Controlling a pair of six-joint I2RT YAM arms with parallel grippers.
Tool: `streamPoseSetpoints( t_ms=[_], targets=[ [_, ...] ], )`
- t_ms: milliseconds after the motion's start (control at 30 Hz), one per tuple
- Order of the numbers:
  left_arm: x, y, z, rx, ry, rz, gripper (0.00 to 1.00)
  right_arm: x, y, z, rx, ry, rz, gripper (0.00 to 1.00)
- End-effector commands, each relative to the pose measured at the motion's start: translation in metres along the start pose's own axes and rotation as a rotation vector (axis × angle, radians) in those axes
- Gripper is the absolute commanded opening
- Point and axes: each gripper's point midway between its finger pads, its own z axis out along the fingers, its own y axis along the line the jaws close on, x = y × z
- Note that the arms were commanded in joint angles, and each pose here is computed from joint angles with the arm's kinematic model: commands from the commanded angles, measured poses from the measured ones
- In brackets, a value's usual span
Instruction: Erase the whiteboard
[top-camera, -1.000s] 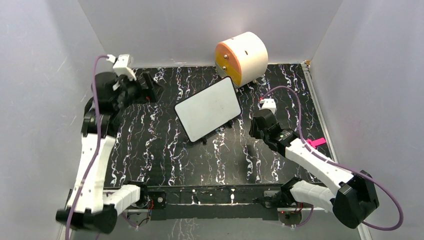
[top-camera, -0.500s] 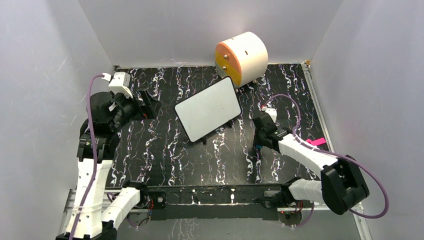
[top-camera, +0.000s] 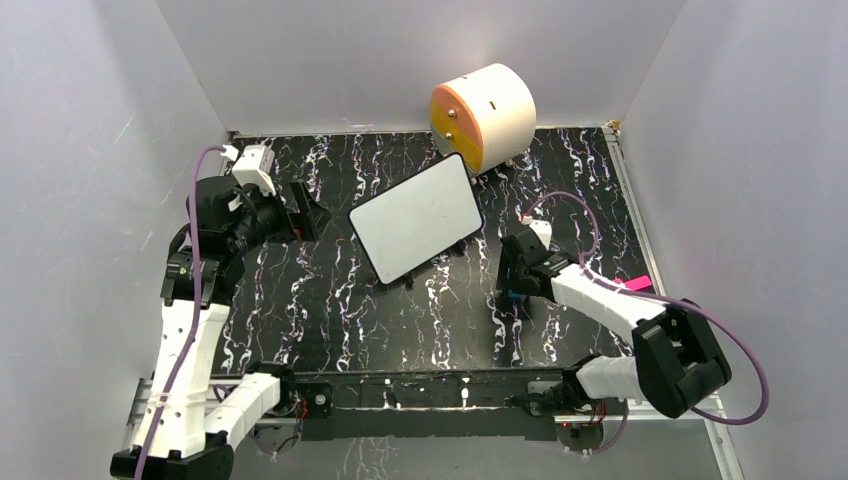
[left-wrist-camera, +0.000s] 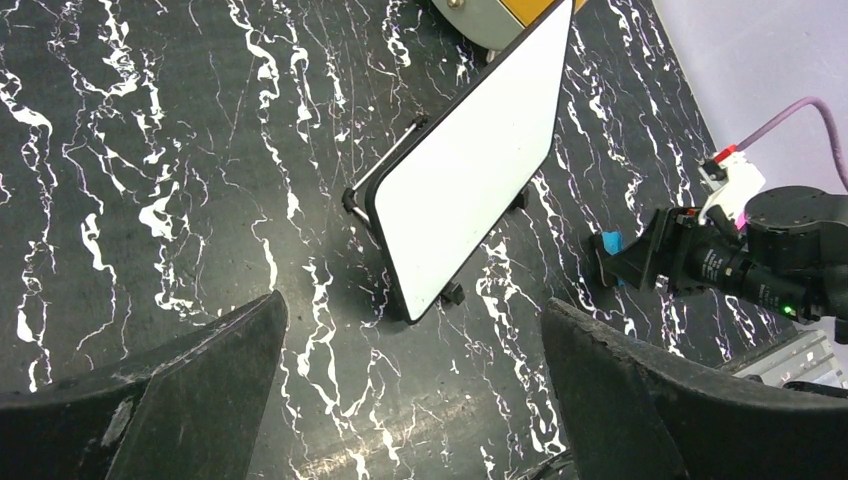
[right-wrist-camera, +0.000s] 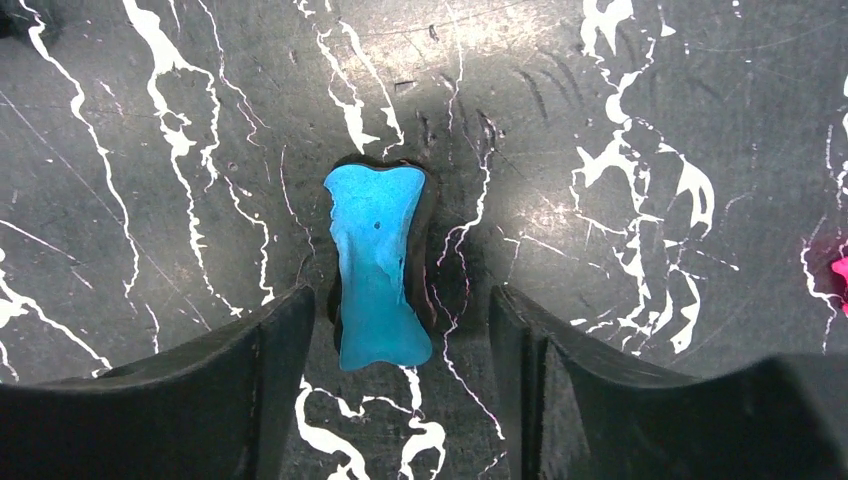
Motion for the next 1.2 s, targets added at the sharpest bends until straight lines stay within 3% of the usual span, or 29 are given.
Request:
streamPoseSetpoints(
  t_ms=[0, 200, 500, 767, 933, 1167],
  targets=[
    [-0.006, -0.007, -0.007, 0.018, -0.002, -0.003, 0.98, -0.034, 0.003, -0.020, -0.011, -0.109, 0.067, 0.64],
    [-0.021, -0.016, -0.020, 0.029, -0.055, -0.020, 0.98, -0.068, -0.005, -0.067, -0.032, -0.243, 0.123, 0.64],
    [-0.068, -0.008, -0.061, -0.121, -0.223, 0.006, 0.98, -0.135, -0.058, -0.194, 0.006, -0.581, 0.222, 0.65],
    [-0.103, 0.007, -0.123, -0.311, -0.420, 0.064, 0.98, -0.175, -0.096, -0.312, -0.068, -0.899, 0.307, 0.65],
    [-0.108, -0.013, -0.127, -0.219, -0.420, 0.117, 0.98, -0.182, -0.105, -0.340, -0.085, -0.964, 0.323, 0.66],
    [-0.112, -0.018, -0.128, -0.194, -0.427, 0.120, 0.98, -0.183, -0.105, -0.344, -0.099, -0.980, 0.332, 0.66]
  ],
)
